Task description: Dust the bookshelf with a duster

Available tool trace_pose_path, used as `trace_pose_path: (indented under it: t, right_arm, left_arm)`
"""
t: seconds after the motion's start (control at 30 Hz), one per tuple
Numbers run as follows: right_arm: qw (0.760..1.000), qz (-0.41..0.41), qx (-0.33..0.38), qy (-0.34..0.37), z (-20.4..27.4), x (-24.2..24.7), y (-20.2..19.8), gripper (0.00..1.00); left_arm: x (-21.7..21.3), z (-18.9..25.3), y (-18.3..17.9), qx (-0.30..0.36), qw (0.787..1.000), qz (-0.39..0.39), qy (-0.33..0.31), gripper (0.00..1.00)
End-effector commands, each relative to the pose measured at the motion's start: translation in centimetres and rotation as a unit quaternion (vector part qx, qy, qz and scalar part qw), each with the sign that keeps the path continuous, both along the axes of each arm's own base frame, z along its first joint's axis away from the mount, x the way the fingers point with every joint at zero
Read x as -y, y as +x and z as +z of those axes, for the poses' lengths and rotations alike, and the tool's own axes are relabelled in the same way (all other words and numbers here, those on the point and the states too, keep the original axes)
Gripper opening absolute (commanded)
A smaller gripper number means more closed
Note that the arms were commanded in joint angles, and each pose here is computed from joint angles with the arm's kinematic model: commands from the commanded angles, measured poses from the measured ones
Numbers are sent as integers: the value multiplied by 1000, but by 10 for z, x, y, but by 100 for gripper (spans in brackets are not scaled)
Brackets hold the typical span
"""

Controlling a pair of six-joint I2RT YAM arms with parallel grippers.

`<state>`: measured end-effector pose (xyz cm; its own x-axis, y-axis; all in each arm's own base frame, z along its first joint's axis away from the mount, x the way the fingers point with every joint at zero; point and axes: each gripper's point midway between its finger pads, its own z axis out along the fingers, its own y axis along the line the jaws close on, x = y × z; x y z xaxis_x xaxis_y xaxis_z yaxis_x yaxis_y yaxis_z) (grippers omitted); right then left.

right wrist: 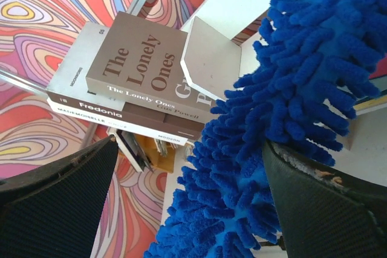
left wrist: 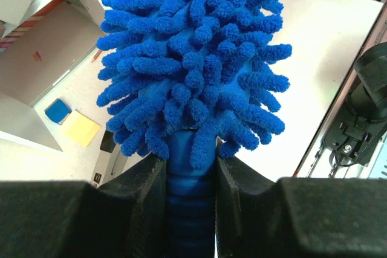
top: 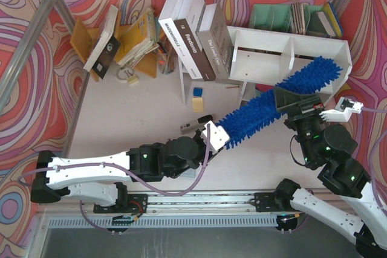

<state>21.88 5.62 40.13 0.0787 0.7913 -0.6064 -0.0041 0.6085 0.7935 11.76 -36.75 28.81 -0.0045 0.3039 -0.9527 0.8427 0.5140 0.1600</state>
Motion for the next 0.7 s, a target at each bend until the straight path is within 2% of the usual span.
trace_pose_path:
  t: [0.0, 0.33, 0.67]
  right_arm:
    - [999, -35, -36, -15, -17, 13, 0, 92]
    - [998, -33, -52, -15, -23, 11, 1, 90]
    - [999, 32, 8, -28, -7, -18, 8, 91]
  left_arm:
    - [-5, 74, 10, 25, 990, 32, -132, 0]
    - [-9, 77, 10, 31, 990, 33, -136, 0]
    - [23, 68, -21, -28, 988, -57, -141, 0]
